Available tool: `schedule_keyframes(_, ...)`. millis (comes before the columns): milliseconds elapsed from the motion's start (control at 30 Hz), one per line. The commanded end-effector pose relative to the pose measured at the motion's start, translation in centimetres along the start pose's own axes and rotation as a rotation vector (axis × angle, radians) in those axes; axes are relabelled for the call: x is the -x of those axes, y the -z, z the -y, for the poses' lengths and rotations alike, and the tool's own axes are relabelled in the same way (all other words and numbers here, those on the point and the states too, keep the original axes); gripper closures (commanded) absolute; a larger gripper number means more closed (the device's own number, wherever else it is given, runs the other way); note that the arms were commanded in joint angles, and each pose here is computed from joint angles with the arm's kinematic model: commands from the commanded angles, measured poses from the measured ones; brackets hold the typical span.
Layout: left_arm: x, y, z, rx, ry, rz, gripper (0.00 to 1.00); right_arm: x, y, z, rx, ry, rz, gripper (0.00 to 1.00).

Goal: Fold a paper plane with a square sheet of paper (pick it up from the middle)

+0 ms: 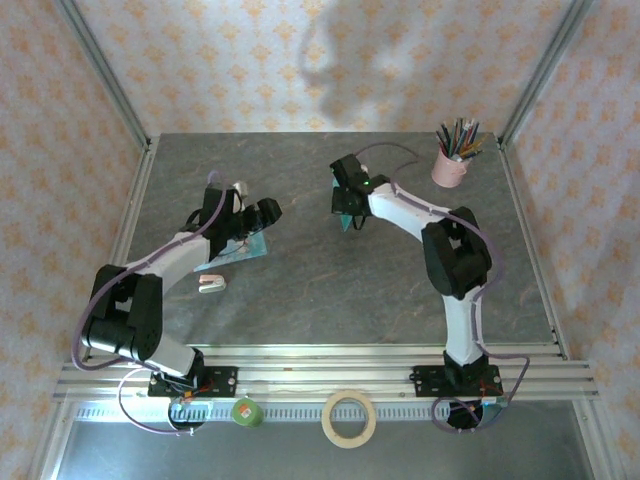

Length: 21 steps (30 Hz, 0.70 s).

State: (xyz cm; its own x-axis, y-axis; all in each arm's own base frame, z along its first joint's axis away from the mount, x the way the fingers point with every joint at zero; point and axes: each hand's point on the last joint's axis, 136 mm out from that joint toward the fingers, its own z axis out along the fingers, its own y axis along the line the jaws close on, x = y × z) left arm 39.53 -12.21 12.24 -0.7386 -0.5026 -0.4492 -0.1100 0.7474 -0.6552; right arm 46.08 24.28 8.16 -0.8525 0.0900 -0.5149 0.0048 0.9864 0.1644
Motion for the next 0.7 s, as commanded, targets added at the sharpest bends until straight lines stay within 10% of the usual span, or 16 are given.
schedule_keyframes(0, -0.2, 0.6, -1.7, 0.072, -0.015, 0.012, 0.09, -0.6, -1.5, 1.2, -0.031, 0.096, -0.074, 0.93)
schedule_keyframes(667, -0.9, 0.0, -2.9, 0.105, -0.018, -0.014, 0.01, -0.9, -5.6, 3.6, -0.114, 0.122, -0.151, 0.74)
